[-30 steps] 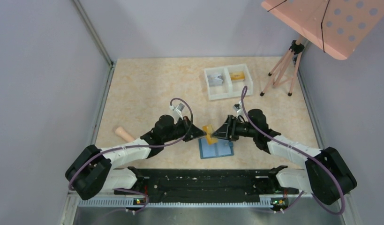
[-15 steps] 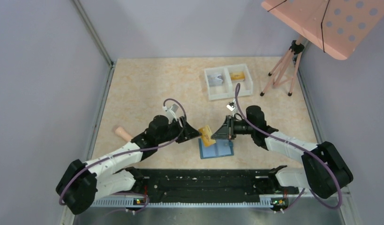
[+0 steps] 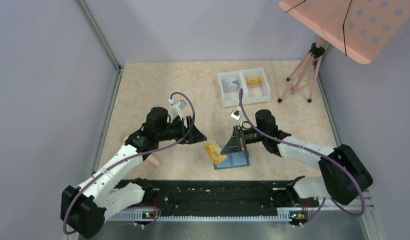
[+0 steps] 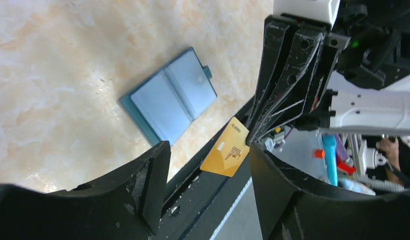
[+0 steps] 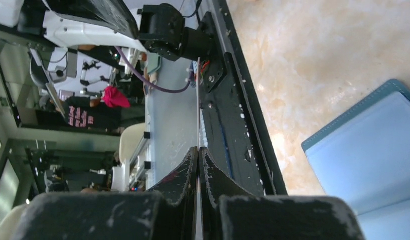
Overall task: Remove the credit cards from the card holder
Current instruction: Remove the credit card from the card holder.
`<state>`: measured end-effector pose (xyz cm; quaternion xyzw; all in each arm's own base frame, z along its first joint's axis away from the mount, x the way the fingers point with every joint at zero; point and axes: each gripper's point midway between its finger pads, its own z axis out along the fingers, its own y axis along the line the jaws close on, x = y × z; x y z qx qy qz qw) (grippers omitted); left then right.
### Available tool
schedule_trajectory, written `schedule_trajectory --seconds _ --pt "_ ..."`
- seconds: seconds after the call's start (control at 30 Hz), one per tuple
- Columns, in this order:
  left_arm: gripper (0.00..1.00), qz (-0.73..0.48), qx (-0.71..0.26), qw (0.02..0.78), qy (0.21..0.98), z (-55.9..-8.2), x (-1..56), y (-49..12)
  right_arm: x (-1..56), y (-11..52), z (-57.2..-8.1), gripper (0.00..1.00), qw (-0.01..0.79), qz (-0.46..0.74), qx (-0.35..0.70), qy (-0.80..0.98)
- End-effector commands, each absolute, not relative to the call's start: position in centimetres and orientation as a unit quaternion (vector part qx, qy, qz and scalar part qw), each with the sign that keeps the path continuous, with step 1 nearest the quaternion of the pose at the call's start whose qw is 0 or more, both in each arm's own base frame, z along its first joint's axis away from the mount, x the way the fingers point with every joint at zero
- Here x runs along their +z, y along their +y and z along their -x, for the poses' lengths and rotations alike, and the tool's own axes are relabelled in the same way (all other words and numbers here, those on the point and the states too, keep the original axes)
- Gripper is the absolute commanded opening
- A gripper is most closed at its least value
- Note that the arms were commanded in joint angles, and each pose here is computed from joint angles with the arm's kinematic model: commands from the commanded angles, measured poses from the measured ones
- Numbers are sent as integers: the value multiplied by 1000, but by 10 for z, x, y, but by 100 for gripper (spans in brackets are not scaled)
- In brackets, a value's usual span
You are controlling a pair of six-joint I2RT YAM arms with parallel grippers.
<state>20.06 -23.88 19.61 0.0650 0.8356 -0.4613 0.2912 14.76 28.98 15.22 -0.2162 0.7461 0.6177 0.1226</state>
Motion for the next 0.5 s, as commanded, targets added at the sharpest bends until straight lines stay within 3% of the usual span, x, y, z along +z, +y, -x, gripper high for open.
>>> schedule_trajectory --seconds 0.0,0.17,0.3,0.37,0.47 --pt "65 -162 -483 245 825 -180 205 -248 178 302 -142 0 146 280 638 702" --pt "62 -200 -527 184 805 -165 209 -260 184 308 -136 0 135 299 646 689" --pt "54 -207 -540 152 802 -162 203 -265 187 312 -133 0 131 310 649 682" --pt "44 -213 -548 141 797 -160 203 -266 187 313 -132 0 130 312 649 681" --pt "18 -209 -547 133 800 -161 199 -267 184 313 -133 0 128 311 647 685"
